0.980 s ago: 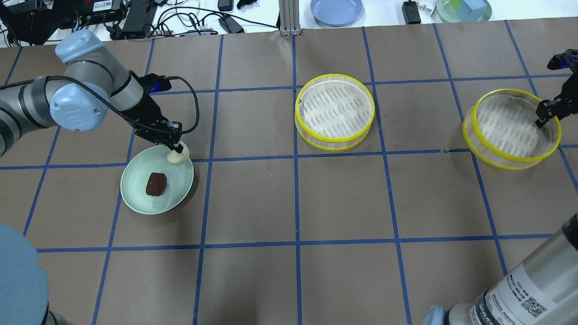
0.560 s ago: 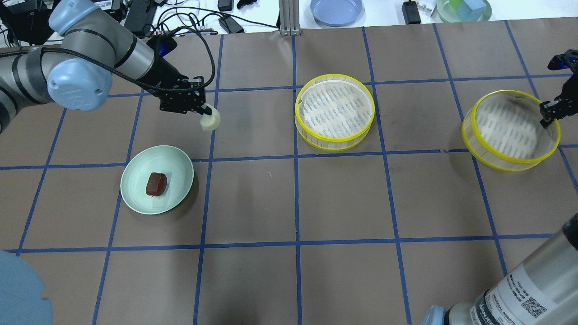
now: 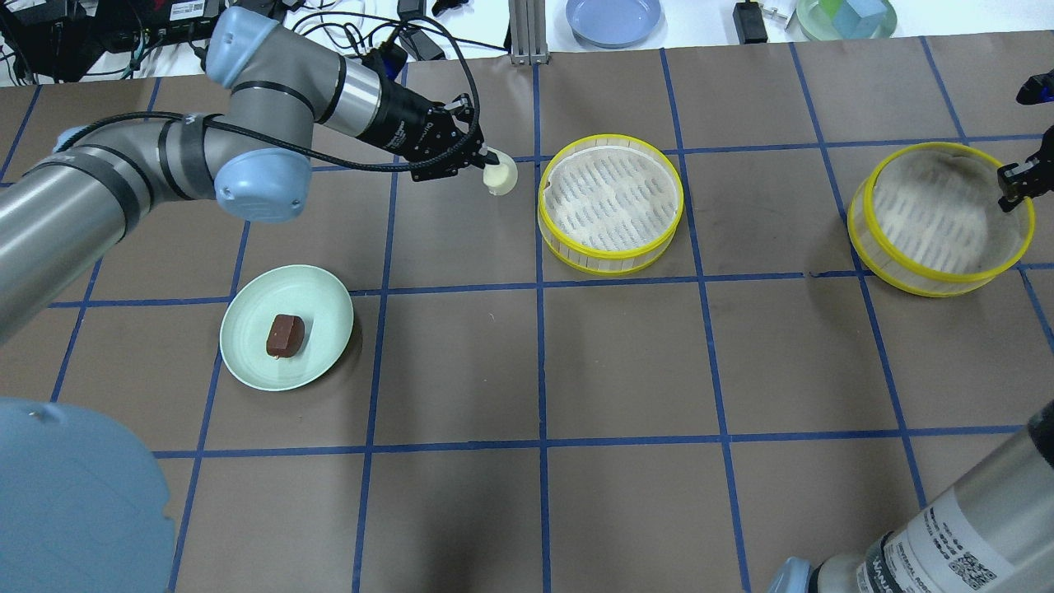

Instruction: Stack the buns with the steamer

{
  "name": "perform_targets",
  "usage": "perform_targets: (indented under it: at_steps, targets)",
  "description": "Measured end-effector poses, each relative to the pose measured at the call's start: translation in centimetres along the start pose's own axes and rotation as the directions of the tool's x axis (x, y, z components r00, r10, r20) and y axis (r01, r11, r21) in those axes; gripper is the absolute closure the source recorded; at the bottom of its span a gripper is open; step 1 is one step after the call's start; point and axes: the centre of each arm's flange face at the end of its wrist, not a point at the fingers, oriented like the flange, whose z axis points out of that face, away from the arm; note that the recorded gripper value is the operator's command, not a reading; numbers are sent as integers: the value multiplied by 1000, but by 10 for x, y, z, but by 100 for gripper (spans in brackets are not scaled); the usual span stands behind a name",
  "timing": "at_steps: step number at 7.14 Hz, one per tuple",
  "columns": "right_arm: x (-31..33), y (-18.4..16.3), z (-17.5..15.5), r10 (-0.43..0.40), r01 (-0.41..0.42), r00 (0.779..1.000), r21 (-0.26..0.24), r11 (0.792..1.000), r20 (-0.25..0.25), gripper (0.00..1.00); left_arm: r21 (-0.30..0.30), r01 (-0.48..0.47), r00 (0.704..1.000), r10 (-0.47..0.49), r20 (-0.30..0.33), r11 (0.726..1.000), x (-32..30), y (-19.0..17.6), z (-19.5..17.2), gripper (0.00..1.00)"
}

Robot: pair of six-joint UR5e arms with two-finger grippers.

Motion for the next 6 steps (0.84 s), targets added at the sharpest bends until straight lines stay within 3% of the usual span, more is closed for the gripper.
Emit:
perform_targets:
  at_steps: [2,4,5,6]
  targets:
    - [-5,-2,-12,36,-36,999,11,999,-10,100,-41,50,997,-52,-49,998,-9,-6,57,100]
    - [-15,-4,-26,46,-46,999,20,999,-17,100,-90,160,982,-168,-89,983,-15,-17,86,100]
    - [-20,-5,-31,49,-49,999,24,999,-20,100,-105,229,966,-239,-96,968,-13,-25,93,62]
    - [-24,-5,-38,49,-48,998,30,998,-25,100,-111,278,953,-288,-91,954,-14,-32,98,33]
